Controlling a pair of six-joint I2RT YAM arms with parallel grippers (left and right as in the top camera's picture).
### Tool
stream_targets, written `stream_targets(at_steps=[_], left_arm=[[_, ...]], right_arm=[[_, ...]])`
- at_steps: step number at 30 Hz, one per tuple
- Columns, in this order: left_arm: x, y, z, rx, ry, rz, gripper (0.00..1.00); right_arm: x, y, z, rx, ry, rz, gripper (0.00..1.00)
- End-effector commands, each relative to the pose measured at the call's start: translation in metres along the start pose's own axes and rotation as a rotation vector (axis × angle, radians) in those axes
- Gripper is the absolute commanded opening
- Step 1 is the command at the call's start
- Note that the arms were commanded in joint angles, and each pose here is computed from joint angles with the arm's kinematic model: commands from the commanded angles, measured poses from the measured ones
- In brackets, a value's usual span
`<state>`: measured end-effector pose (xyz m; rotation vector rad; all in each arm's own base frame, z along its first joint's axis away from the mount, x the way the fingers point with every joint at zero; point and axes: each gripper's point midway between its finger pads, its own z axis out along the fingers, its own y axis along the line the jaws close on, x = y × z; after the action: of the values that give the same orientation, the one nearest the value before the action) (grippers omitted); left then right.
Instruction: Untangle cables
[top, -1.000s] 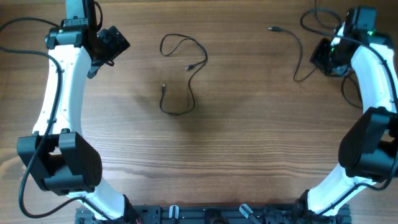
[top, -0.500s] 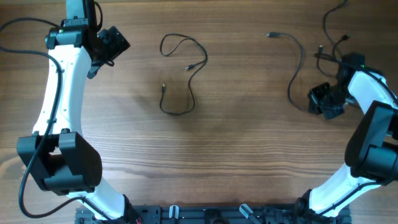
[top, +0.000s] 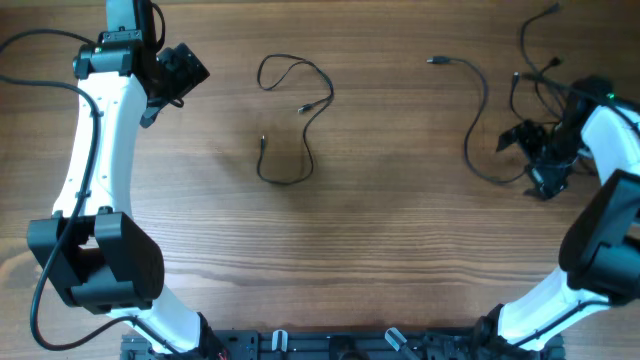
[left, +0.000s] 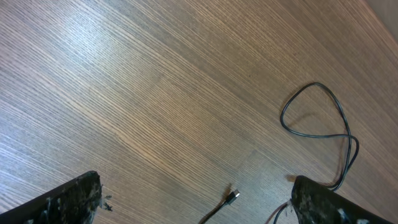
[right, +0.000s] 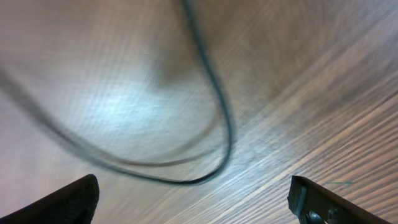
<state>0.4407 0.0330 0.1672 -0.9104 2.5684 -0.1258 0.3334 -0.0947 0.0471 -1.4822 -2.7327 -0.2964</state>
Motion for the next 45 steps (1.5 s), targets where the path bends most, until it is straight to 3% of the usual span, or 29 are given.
stream_targets(at_steps=[1, 5, 6, 7, 8, 15, 18, 22, 24, 27, 28, 29, 34, 36, 38, 40, 41, 44, 45], left_arm=[[0.006, 0.0, 0.005, -0.002, 0.022, 0.018, 1.0], [0.005, 0.0, 0.005, -0.002, 0.021, 0.018, 0.97], [0.005, 0.0, 0.005, -0.002, 0.02, 0.018, 0.77], [0.005, 0.0, 0.005, -0.001, 0.019, 0.018, 0.24], [0.005, 0.0, 0.005, 0.0, 0.018, 0.018, 0.04], [0.014, -0.005, 0.005, 0.009, 0.048, 0.029, 0.04], [0.035, -0.013, 0.003, 0.033, 0.126, 0.052, 0.04], [0.067, -0.027, 0.013, 0.032, 0.18, 0.116, 0.09], [0.08, -0.037, 0.021, 0.047, 0.184, 0.147, 0.19], [0.098, -0.058, 0.037, 0.093, 0.16, 0.2, 0.48], [0.099, -0.063, 0.04, 0.107, 0.149, 0.209, 0.65], [0.103, -0.078, 0.046, 0.152, 0.114, 0.233, 1.0], [0.103, -0.123, 0.061, 0.291, -0.021, 0.415, 0.99], [0.104, -0.138, 0.068, 0.324, -0.067, 0.526, 0.93], [0.108, -0.15, 0.08, 0.341, -0.105, 0.671, 0.79], [0.116, -0.152, 0.087, 0.342, -0.085, 0.681, 0.85], [0.12, -0.152, 0.087, 0.343, -0.075, 0.687, 0.82], [0.112, -0.148, 0.095, 0.276, -0.124, 0.689, 0.93], [0.105, -0.143, 0.101, 0.239, -0.149, 0.682, 0.88]], right_arm=[[-0.008, 0.021, -0.05, -0.101, -0.129, -0.084, 1.0], [0.009, 0.052, -0.067, -0.262, -0.099, -0.22, 1.0], [0.021, 0.067, -0.069, -0.334, -0.064, -0.308, 0.98], [0.032, 0.079, -0.07, -0.381, -0.041, -0.376, 0.95], [0.04, 0.087, -0.07, -0.399, -0.031, -0.418, 0.93], [0.134, 0.17, -0.056, -0.465, -0.013, -0.767, 0.92], [0.16, 0.197, -0.053, -0.479, -0.049, -0.782, 0.99], [0.18, 0.225, -0.053, -0.498, -0.132, -0.771, 1.0], [0.189, 0.237, -0.056, -0.526, -0.169, -0.808, 1.0], [0.194, 0.243, -0.056, -0.521, -0.211, -0.829, 1.0], [0.191, 0.242, -0.055, -0.502, -0.232, -0.824, 1.0], [0.18, 0.236, -0.052, -0.447, -0.279, -0.804, 1.0], [0.169, 0.23, -0.05, -0.393, -0.32, -0.786, 1.0], [0.169, 0.23, -0.05, -0.393, -0.32, -0.786, 1.0], [0.169, 0.23, -0.05, -0.394, -0.32, -0.786, 1.0], [0.169, 0.23, -0.05, -0.393, -0.319, -0.787, 1.0], [0.169, 0.229, -0.049, -0.39, -0.318, -0.787, 1.0], [0.169, 0.228, -0.049, -0.384, -0.319, -0.787, 1.0], [0.169, 0.228, -0.049, -0.386, -0.32, -0.787, 1.0]])
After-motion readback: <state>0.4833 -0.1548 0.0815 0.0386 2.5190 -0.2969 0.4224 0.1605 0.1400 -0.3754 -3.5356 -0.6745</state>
